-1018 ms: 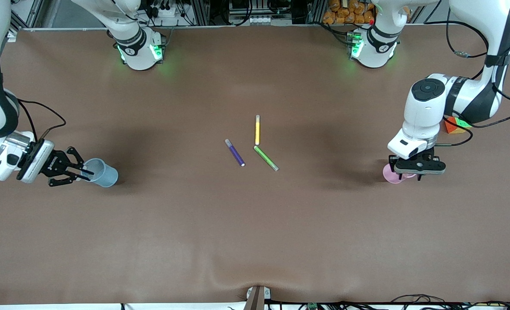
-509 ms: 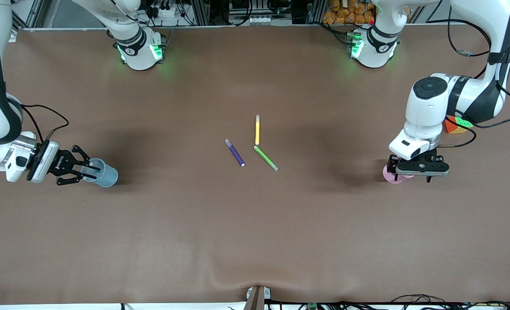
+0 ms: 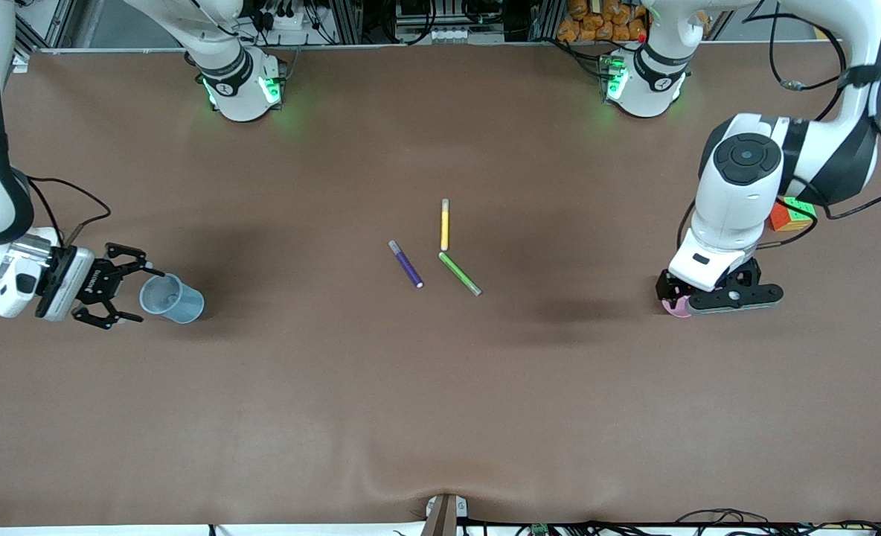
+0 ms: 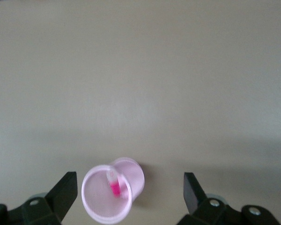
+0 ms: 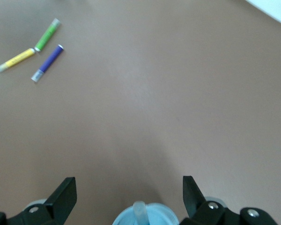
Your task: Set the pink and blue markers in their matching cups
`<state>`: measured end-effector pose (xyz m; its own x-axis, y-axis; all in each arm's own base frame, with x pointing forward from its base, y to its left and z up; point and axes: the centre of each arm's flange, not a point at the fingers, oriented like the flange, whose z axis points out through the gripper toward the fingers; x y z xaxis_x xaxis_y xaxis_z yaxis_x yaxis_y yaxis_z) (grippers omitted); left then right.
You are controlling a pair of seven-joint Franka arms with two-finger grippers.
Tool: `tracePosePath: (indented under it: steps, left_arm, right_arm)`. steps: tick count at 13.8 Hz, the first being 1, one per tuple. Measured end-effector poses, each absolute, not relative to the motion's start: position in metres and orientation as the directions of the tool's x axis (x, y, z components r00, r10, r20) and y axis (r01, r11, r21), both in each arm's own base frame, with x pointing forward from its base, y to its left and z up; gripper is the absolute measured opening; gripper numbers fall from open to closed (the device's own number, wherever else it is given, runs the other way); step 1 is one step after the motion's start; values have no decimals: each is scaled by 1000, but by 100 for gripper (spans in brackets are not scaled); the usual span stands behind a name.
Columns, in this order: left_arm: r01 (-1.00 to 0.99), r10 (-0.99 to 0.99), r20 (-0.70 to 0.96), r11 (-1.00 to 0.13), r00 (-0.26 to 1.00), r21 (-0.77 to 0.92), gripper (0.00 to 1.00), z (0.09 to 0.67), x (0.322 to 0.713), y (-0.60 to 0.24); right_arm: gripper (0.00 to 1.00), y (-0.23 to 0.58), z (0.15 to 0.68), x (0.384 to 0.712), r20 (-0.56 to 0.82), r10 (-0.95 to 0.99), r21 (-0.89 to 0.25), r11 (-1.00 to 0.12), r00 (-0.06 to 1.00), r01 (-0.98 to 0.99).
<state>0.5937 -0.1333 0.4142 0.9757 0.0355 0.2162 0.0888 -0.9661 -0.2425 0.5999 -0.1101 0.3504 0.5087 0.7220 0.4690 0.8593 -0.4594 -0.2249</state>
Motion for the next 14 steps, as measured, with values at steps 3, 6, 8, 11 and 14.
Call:
tracePosePath:
  steps: [3,6,8,11,14]
  left_arm:
    - [112,89,127,-975,988,-190,100,472,603,-138]
    - [109,103,66,-990,993,-94,100,519,608,-131]
    - [111,108,53,-992,993,-62,100,541,608,-128]
    - [106,103,54,-993,993,-55,100,548,608,-130]
    - [88,85,51,-995,995,-56,100,548,608,-130]
  right_arm:
    - [100,-78,398,602,344,721,-215,-563,601,798]
    - [100,-56,426,596,190,692,-183,-671,696,718]
    - [100,-49,441,589,102,631,-163,-752,769,638]
    - [100,-48,469,579,39,521,-175,-837,853,519]
    - [100,-47,494,567,-17,396,-152,-908,918,389]
